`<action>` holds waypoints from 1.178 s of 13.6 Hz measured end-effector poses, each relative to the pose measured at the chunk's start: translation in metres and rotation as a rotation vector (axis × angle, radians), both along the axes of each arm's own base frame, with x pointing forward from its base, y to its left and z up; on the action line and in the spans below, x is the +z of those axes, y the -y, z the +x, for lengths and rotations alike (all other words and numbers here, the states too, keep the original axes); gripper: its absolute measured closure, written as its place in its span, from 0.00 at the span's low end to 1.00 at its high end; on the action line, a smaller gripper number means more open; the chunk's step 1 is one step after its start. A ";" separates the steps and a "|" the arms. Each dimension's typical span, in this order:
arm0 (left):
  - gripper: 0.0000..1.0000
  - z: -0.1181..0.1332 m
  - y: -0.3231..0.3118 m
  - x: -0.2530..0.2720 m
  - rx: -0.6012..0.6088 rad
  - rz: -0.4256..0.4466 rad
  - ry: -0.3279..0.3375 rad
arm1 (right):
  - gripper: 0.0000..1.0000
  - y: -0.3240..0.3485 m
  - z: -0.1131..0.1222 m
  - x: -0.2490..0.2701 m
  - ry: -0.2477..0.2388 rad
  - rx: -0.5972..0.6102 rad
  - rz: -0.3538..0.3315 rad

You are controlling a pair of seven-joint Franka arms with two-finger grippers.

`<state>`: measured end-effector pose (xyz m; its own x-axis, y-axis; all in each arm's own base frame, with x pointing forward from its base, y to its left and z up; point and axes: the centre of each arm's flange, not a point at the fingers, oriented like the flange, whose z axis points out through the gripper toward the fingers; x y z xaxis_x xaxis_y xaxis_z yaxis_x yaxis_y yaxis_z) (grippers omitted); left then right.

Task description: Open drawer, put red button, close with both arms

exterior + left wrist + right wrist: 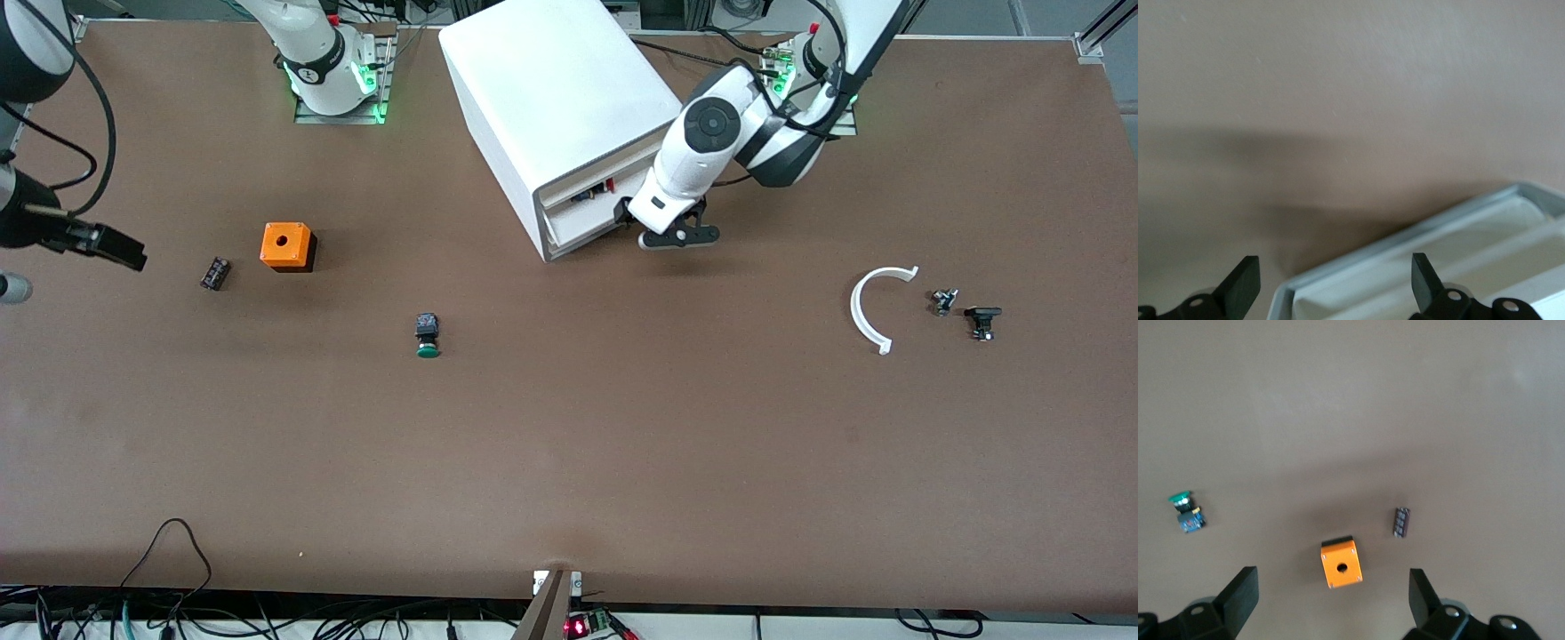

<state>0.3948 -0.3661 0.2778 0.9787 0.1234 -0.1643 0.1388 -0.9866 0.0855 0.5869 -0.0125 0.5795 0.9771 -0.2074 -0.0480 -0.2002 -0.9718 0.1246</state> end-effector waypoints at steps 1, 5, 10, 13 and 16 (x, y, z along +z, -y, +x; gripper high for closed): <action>0.00 -0.004 0.003 0.001 -0.009 0.001 -0.003 | 0.00 0.001 -0.008 0.000 -0.001 0.006 0.003; 0.00 0.000 -0.005 0.009 0.007 0.018 -0.008 | 0.00 0.001 -0.014 -0.014 -0.002 0.104 0.011; 0.00 0.099 -0.093 0.086 0.143 -0.011 0.130 | 0.00 0.011 -0.023 -0.022 0.010 0.118 0.025; 0.00 0.149 -0.195 0.146 0.041 0.023 0.191 | 0.00 0.009 -0.043 -0.025 0.041 0.123 0.041; 0.00 0.152 -0.287 0.209 -0.012 0.060 0.201 | 0.00 0.020 -0.056 -0.027 0.039 0.136 0.052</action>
<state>0.5468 -0.0792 0.4867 0.9925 0.1151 0.0413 0.1129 -0.9923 0.0513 0.5308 -0.0320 0.5524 0.9973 -0.0715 -0.0164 -0.0703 -0.9952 0.0677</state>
